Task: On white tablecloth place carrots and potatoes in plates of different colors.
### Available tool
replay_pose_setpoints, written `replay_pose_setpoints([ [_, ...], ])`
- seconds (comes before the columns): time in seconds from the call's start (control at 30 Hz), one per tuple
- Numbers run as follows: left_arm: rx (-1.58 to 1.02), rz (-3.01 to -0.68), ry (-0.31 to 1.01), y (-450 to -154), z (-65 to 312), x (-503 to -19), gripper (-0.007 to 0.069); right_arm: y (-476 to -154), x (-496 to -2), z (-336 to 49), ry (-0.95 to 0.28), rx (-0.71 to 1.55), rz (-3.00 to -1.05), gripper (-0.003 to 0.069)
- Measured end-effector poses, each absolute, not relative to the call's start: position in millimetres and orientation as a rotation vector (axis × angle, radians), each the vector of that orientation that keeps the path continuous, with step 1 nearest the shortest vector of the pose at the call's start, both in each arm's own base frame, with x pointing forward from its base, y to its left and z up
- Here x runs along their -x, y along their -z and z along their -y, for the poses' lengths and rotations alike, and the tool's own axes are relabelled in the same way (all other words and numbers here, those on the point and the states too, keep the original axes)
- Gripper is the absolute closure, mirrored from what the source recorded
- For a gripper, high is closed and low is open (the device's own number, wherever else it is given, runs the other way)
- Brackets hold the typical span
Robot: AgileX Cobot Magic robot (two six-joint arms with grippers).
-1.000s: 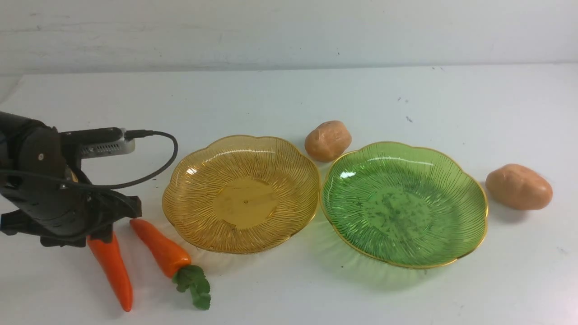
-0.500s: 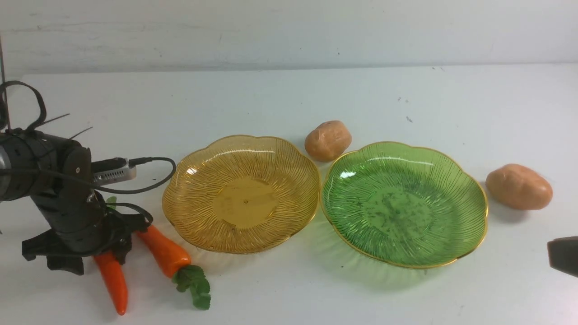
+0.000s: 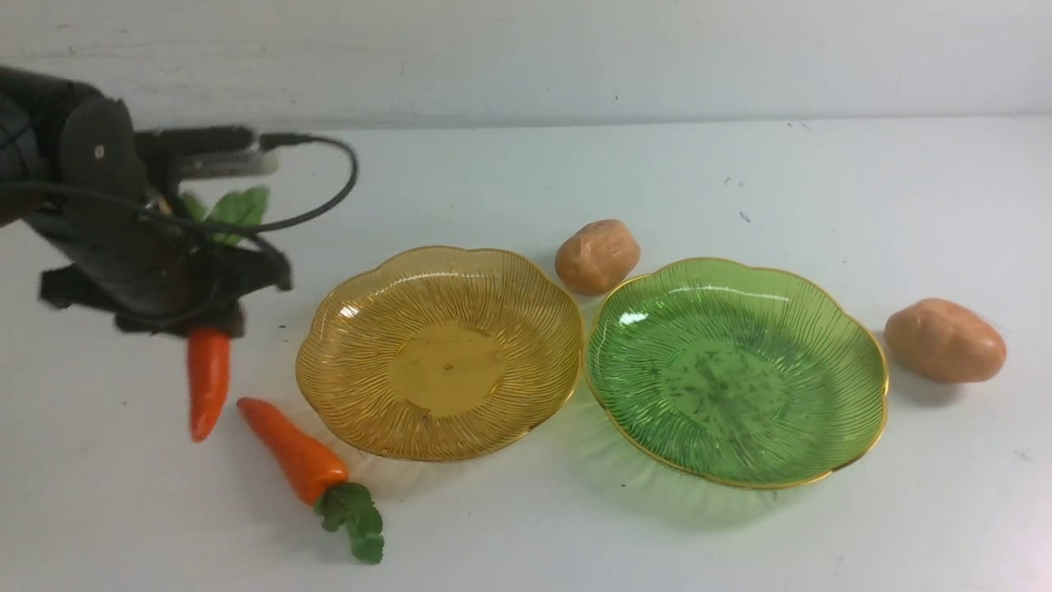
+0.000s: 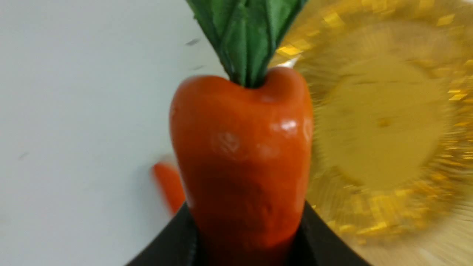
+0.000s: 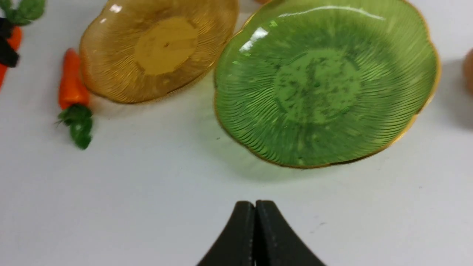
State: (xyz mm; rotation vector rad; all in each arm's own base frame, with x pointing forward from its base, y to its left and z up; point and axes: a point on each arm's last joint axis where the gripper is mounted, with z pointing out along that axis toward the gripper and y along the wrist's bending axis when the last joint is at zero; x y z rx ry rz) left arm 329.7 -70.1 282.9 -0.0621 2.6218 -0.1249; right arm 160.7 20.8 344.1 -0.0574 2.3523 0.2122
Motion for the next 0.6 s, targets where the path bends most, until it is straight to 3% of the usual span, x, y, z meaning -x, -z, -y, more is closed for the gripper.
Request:
replay_pose_setpoints([
  [0.23,-0.202,-2.527,0.242,-273,128,-334,0.0412,-346,-221,-9,-0.018,-0.049,-2.481,0.0674],
  [0.43,-0.234,-2.580,0.236,-241,144,-354,0.0386,-335,-275,-10,0.019,-0.058,-2.618,0.0674],
  [0.6,-0.249,-2.628,0.216,-219,150,-368,0.0307,-325,-304,1,0.002,-0.135,-2.657,0.0662],
])
